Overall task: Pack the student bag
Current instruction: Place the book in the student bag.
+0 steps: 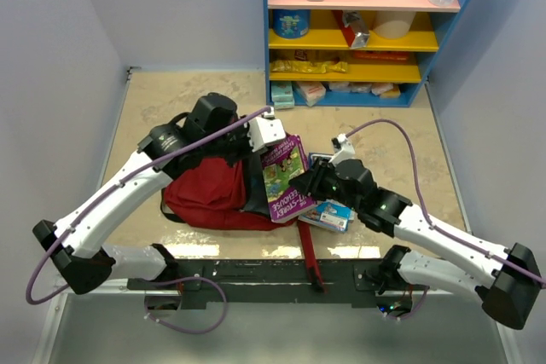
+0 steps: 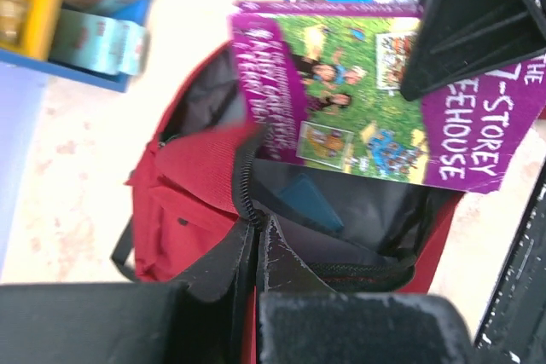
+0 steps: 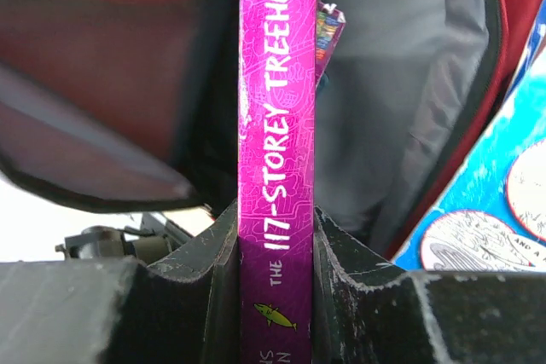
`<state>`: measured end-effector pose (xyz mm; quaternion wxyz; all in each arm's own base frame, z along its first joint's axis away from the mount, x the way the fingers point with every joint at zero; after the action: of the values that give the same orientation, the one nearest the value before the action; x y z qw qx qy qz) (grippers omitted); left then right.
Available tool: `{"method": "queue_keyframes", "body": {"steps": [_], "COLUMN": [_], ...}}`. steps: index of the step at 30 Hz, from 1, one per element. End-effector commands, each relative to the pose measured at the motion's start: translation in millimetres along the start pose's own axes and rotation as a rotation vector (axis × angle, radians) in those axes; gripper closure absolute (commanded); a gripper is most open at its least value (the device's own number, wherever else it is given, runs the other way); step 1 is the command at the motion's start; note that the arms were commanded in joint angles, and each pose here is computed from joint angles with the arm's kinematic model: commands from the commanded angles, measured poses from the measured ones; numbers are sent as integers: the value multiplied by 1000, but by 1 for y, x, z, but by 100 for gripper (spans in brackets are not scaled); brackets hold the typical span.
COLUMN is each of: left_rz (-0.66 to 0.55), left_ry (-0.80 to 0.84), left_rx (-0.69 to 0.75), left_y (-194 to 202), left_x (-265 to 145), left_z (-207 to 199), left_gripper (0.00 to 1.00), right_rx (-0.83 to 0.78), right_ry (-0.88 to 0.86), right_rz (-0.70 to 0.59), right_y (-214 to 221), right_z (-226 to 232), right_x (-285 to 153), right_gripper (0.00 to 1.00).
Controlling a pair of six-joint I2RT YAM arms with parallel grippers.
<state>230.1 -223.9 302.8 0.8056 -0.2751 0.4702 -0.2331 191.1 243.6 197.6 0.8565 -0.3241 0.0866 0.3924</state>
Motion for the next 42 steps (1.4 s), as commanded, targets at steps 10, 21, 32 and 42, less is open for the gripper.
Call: {"method": "queue_keyframes", "body": {"steps": [10,21,32,42], "left_rz": [-135,-175,-188,-179], "left_ry": [-84,73,69,-22], "left_rx": [3,7,-28,-115], "left_y": [-31,-35,-37,-41], "left_x": [-26,-17,-11,-2], "left_z": [16,-7,-7,10], "left_gripper": [100,100,100,100], "right_rx": [92,-18,193,364], "right_ry": [-201,-463,-400,-419], "right_rz": [88,178,-17,-160], "right_y": [19,-4,-33,-14], "right_z": [30,116,111,116], "right_x": [35,112,157,180], "right_gripper": [100,100,100,100]}}
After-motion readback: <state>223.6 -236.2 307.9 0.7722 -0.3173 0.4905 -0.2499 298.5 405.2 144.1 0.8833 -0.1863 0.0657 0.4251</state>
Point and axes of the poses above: each gripper's point midway between its finger pads, its own x axis out along the fingers, its own z axis along the line the jaws close on, y = z × x, the point moved 3 cm from there along -x, back along the fingers, and after that the axes turned 8 degrees about x, right-handed, at the moved point
